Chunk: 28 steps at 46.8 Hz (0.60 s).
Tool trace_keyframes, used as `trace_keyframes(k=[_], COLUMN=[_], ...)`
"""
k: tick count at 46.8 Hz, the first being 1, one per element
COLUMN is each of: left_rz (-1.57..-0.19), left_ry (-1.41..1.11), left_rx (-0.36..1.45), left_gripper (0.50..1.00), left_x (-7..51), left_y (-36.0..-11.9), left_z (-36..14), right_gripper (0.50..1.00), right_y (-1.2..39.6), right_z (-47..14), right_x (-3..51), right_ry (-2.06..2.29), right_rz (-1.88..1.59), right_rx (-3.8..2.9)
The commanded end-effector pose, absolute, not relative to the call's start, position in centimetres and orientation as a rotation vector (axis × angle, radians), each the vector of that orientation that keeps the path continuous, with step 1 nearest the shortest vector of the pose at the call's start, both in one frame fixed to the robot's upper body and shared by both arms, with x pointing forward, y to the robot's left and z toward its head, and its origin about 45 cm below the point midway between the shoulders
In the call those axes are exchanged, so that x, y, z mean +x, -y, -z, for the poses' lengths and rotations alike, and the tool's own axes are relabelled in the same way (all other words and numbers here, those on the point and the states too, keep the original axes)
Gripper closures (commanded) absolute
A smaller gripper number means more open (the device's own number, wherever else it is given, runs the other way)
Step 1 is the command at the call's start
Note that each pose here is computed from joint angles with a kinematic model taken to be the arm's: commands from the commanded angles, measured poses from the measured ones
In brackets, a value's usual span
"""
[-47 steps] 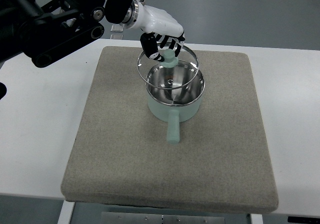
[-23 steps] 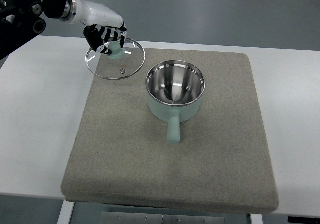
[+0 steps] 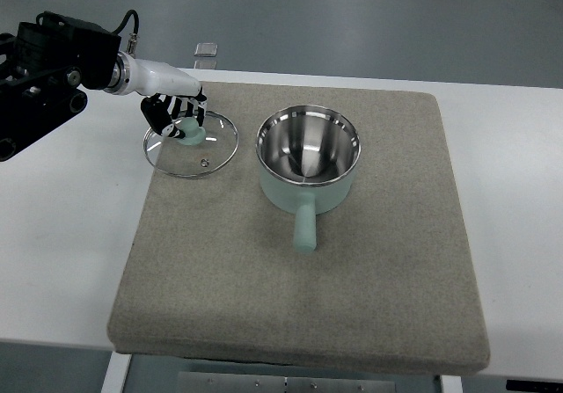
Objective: Place lid left of pot with left hand
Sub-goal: 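Lower the lid onto the pad beside the pot, nearer the left arm, then open the left hand and raise it off the knob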
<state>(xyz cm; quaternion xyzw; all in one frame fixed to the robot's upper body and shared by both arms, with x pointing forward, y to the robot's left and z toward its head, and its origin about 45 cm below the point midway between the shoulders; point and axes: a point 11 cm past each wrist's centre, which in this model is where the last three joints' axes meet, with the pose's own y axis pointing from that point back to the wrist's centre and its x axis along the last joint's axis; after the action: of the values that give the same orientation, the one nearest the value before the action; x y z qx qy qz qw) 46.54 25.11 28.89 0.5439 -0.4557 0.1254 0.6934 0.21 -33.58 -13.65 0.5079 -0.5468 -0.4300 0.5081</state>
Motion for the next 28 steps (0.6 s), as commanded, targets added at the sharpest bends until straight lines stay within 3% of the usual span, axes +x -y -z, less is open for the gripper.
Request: trace_keyframes(k=[1, 25, 28], left_rz=[-0.291, -0.287, -0.289], left_ry=[1.028, 1.000, 0.993], left_rx=[1.201, 1.187, 1.188], left_gripper=[1.000, 1.000, 0.928], left_x=[46.5, 46.2, 46.2], left_y=[-24.9, -24.7, -24.8], left_z=[-28.5, -27.3, -27.1], right_gripper=[0.576, 0.576, 0.576], right_y=[33.6, 33.6, 33.6], right_z=[13.6, 13.6, 13.6], right_x=[0.2, 0.2, 0.2], right_ry=[1.318, 1.318, 1.318], right_rz=[1.037, 1.037, 1.037], right_rx=[1.223, 1.223, 1.223])
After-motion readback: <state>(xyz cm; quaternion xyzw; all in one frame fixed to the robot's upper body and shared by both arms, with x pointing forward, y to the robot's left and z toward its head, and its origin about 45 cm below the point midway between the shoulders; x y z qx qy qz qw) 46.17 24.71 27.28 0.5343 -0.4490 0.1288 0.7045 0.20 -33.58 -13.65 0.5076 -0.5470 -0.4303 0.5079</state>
